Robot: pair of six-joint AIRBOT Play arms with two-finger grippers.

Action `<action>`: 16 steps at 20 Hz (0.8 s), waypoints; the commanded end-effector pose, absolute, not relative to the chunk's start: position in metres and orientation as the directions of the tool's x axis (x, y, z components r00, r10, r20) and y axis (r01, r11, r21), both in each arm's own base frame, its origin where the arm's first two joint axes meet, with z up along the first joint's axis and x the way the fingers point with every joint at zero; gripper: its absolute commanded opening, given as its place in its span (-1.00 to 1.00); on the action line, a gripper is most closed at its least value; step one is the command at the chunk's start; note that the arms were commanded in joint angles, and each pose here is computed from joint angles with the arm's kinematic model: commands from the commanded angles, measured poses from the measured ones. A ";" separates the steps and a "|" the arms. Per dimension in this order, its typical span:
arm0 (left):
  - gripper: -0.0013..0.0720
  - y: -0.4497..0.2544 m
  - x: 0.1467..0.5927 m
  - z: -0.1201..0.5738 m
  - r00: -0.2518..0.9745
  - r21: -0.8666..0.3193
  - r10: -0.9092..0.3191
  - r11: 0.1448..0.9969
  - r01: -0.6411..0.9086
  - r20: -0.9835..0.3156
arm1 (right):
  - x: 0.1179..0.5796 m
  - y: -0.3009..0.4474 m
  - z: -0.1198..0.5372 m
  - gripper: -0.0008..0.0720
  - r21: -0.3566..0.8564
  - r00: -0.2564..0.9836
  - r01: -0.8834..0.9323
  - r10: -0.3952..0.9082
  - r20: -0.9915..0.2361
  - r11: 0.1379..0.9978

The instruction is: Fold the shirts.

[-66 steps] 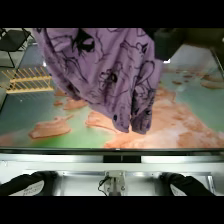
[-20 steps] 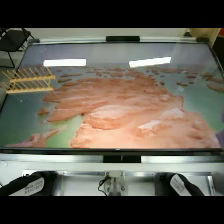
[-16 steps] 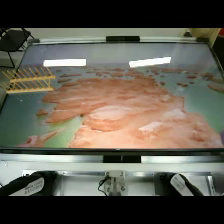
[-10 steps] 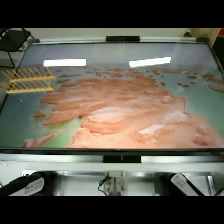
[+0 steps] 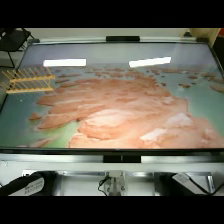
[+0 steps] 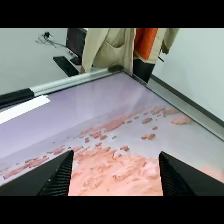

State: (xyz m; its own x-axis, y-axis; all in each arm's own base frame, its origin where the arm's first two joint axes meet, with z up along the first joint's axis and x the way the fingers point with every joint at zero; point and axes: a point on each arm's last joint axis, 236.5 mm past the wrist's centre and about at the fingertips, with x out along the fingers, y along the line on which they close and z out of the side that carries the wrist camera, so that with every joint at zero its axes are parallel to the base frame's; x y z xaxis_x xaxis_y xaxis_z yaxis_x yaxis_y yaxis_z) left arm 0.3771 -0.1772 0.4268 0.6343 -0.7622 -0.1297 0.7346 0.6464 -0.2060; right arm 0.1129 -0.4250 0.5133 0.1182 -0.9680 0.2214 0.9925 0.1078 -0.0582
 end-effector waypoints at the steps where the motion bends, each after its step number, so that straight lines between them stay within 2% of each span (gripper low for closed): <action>1: 0.69 -0.180 0.375 0.417 0.612 -0.232 -0.774 0.633 0.738 -0.164 | 0.081 -0.437 0.508 -0.74 -0.024 0.080 0.997 -0.976 0.202 0.076; 6: 0.69 -0.180 0.387 0.406 0.607 -0.254 -0.774 0.632 0.732 -0.180 | 0.043 -0.436 0.488 -0.73 -0.019 0.008 1.000 -0.995 0.097 0.006; 16: 0.69 -0.180 0.390 0.404 0.605 -0.258 -0.774 0.632 0.730 -0.185 | -0.013 -0.409 0.490 -0.73 -0.018 -0.130 0.991 -0.990 0.058 -0.131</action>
